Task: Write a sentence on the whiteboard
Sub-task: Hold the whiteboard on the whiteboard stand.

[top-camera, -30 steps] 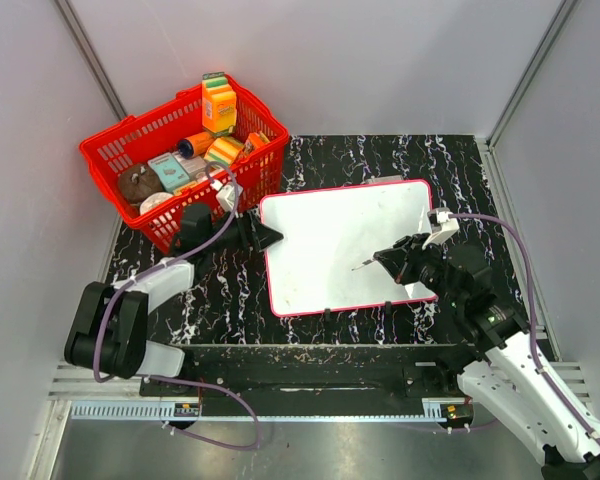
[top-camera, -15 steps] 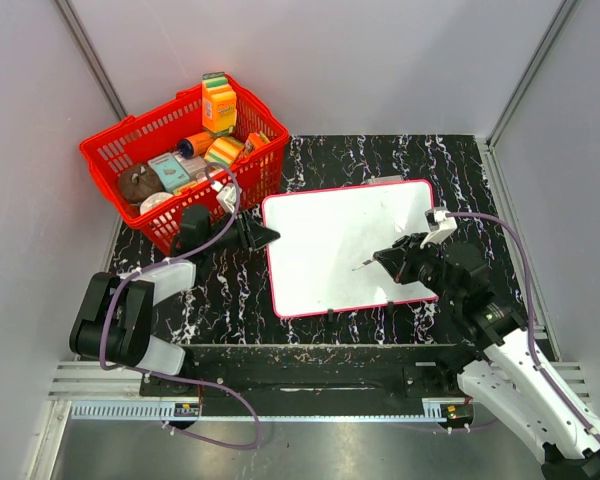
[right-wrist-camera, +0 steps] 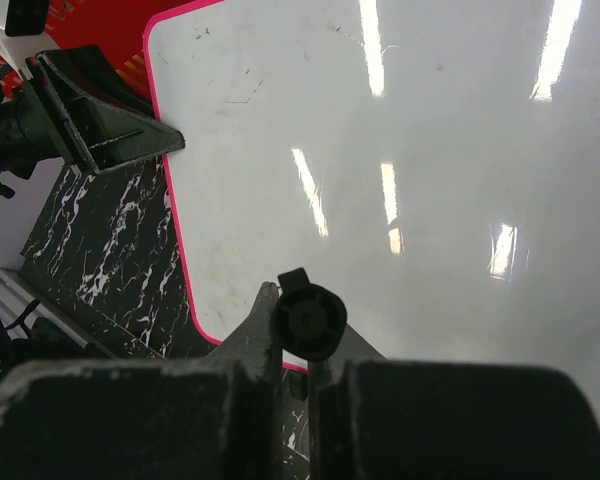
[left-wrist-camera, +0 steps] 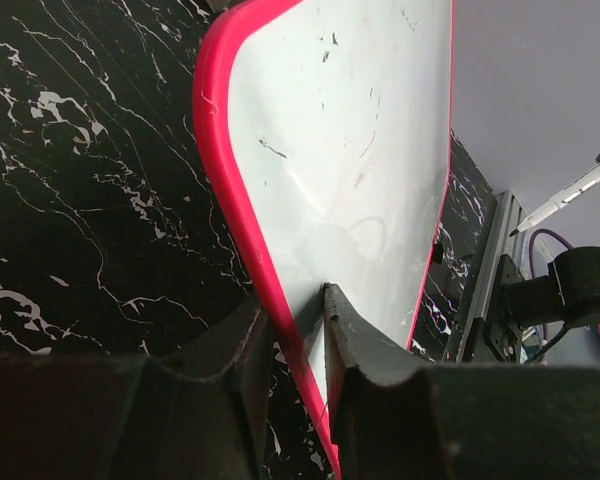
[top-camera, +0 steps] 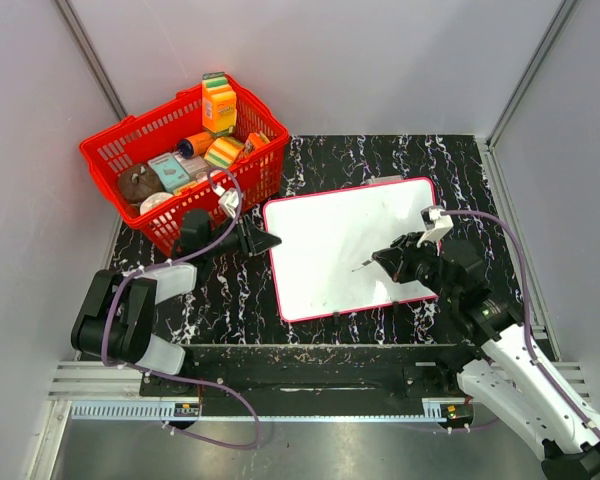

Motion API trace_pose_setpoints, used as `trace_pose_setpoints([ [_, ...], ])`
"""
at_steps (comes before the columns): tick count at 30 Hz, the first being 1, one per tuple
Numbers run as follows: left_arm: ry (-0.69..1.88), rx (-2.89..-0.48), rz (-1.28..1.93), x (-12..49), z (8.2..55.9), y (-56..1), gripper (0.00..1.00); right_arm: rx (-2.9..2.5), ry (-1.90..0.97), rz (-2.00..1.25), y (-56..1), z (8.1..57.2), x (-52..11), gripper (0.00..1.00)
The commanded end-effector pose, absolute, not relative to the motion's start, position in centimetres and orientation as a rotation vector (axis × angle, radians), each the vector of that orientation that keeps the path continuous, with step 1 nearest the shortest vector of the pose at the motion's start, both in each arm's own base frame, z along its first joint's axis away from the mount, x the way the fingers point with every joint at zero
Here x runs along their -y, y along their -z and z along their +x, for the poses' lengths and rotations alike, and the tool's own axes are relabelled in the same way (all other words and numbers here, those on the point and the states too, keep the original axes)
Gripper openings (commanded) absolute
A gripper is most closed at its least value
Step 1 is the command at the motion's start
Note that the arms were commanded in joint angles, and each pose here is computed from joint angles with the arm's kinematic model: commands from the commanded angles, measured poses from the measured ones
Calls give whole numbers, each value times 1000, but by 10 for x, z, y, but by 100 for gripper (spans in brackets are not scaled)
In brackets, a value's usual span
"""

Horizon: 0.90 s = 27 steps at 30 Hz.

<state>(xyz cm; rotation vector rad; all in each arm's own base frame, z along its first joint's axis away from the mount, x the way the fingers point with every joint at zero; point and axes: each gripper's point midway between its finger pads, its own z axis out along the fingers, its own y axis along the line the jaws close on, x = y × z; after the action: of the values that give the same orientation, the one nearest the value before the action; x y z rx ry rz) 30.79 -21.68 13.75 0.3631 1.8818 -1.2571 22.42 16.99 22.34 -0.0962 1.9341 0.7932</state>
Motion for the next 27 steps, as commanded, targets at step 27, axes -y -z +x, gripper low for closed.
trace_pose_setpoints([
  [27,1215,-1819,538,232,290,-135,0,-1777,-942,-157,-271,241,-199,0],
])
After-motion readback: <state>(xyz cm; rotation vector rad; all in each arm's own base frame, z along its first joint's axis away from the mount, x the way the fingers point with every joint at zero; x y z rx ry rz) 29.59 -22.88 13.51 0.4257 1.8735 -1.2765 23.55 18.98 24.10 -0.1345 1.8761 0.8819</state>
